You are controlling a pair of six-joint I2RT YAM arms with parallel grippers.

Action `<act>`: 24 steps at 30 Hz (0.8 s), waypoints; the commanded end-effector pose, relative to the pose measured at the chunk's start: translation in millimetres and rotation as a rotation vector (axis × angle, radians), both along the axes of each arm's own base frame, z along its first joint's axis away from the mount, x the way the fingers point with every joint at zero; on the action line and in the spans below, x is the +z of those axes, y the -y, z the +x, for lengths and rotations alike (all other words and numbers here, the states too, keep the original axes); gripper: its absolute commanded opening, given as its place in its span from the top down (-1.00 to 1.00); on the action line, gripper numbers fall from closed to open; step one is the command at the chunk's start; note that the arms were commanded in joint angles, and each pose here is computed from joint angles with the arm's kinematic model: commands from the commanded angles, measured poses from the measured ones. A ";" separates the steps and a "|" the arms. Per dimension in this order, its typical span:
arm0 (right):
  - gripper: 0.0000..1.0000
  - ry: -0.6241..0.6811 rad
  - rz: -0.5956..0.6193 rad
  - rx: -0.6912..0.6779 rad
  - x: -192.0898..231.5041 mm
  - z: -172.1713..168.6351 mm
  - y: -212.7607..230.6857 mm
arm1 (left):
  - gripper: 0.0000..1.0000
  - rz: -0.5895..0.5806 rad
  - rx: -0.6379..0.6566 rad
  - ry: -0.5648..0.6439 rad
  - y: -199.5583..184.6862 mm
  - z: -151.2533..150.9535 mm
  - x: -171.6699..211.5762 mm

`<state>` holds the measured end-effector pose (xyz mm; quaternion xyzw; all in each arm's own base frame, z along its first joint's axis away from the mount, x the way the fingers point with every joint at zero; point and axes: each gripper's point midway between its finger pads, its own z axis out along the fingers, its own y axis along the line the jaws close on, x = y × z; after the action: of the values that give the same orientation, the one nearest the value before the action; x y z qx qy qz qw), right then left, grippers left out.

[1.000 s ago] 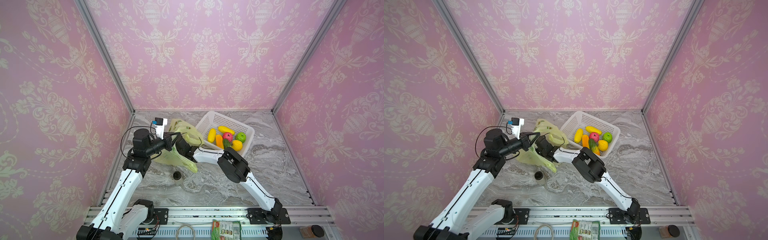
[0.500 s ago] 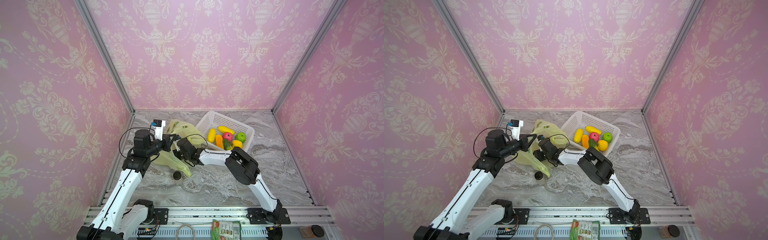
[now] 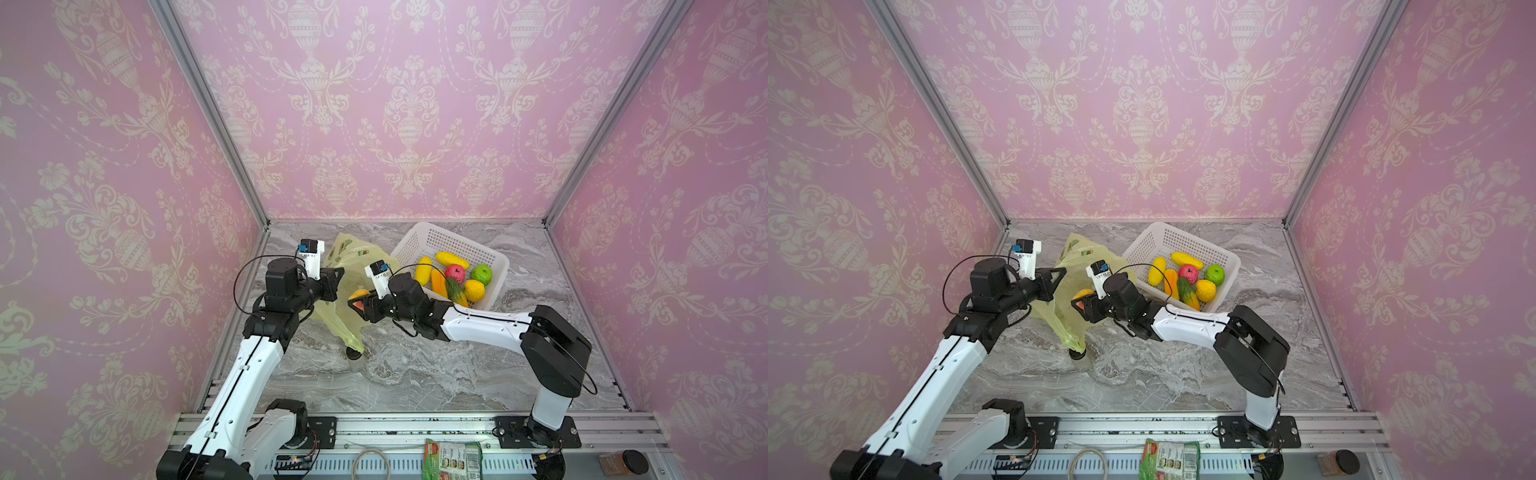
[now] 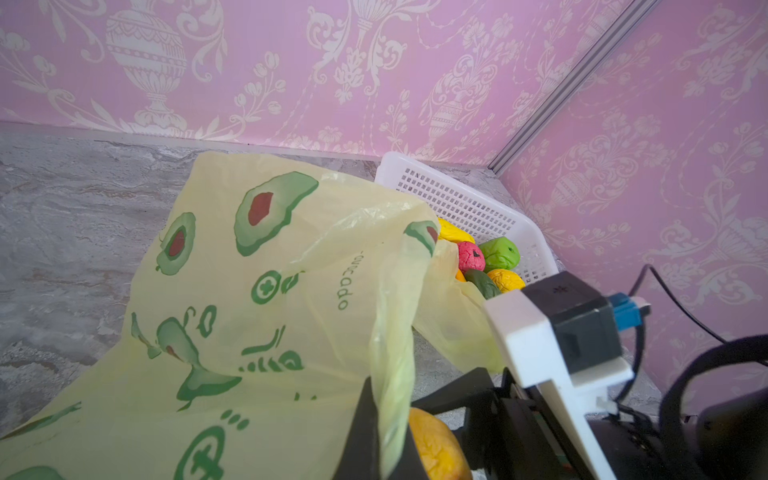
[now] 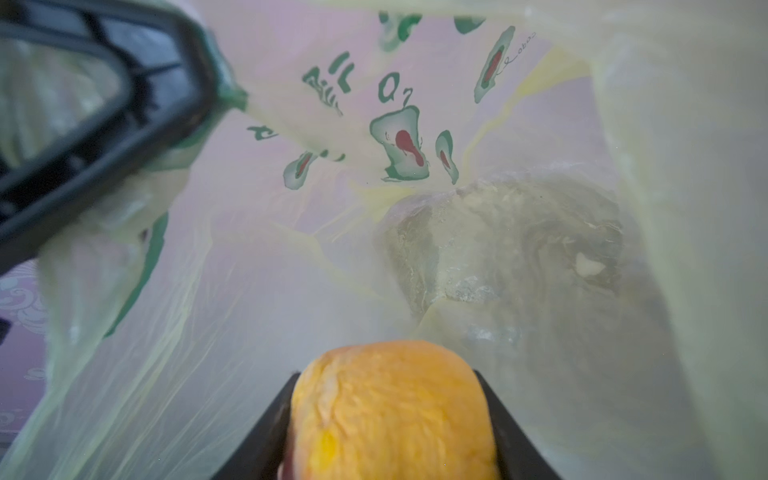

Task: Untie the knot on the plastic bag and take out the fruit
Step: 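Lift the yellow citrus out while the left gripper lifts the bag away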

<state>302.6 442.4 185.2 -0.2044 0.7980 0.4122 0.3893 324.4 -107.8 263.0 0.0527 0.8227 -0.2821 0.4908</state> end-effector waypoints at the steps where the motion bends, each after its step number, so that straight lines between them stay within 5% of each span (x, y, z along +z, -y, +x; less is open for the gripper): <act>1: 0.38 0.066 0.038 0.019 28.9 -15.6 18.1 | 1.00 0.057 0.046 0.006 -11.4 7.1 1.4; 9: 0.41 0.187 0.062 -0.228 62.6 -11.2 139.1 | 1.00 0.161 0.212 -0.064 -43.1 40.4 -4.7; 14: 0.43 0.178 0.012 -0.439 47.5 16.4 216.2 | 1.00 0.200 0.360 0.035 -67.0 63.6 34.1; 18: 0.44 0.135 -0.021 -0.528 28.6 39.0 249.3 | 1.00 0.274 0.466 0.088 -87.2 85.9 61.5; 24: 0.47 0.033 -0.051 -0.587 -3.6 82.2 269.5 | 1.00 0.296 0.461 0.098 -84.8 126.1 80.7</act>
<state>372.9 168.2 183.2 0.0186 0.8232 0.2478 0.5105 440.0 -34.1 339.3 -0.0507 0.8187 -0.0709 0.5675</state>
